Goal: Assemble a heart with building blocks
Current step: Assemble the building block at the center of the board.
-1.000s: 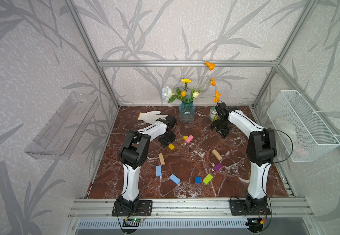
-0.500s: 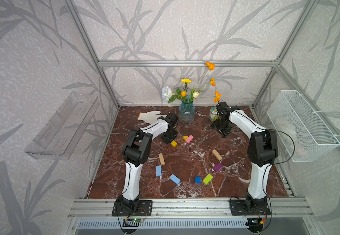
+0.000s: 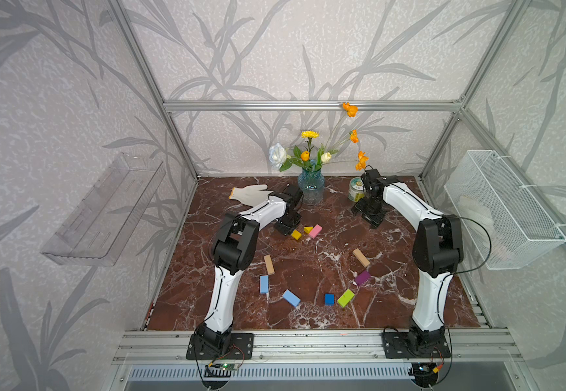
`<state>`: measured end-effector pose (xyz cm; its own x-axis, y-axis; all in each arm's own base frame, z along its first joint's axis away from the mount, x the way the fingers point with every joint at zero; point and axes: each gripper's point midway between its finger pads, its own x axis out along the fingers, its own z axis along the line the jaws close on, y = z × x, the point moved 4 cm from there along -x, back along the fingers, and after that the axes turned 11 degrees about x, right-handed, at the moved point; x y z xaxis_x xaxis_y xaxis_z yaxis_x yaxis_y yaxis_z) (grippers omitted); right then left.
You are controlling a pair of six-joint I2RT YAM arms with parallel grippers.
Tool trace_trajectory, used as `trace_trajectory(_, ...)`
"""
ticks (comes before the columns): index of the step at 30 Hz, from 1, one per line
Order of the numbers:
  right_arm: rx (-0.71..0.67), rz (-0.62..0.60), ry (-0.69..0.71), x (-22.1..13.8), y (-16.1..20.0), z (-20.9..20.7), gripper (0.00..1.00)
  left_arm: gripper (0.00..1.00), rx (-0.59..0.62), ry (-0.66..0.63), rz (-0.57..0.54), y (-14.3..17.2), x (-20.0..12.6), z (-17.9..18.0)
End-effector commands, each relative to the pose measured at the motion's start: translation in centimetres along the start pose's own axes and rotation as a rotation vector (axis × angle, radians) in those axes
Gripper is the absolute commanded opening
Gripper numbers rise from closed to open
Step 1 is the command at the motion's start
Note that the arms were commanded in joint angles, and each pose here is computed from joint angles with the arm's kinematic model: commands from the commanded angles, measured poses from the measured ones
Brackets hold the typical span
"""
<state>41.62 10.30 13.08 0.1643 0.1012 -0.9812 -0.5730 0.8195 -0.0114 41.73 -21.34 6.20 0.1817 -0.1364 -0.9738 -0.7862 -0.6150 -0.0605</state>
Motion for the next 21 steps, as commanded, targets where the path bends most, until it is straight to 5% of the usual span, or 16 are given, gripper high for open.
trace_trajectory(1,-0.007,-0.006,-0.018,-0.86,-0.34,0.43,0.75,0.25,-0.015,-0.045,0.035,0.83,1.46,0.4)
trace_trajectory(21,-0.003,-0.002,-0.026,-0.76,-0.61,0.25,0.74,0.25,0.013,-0.066,0.043,1.55,1.83,-0.35)
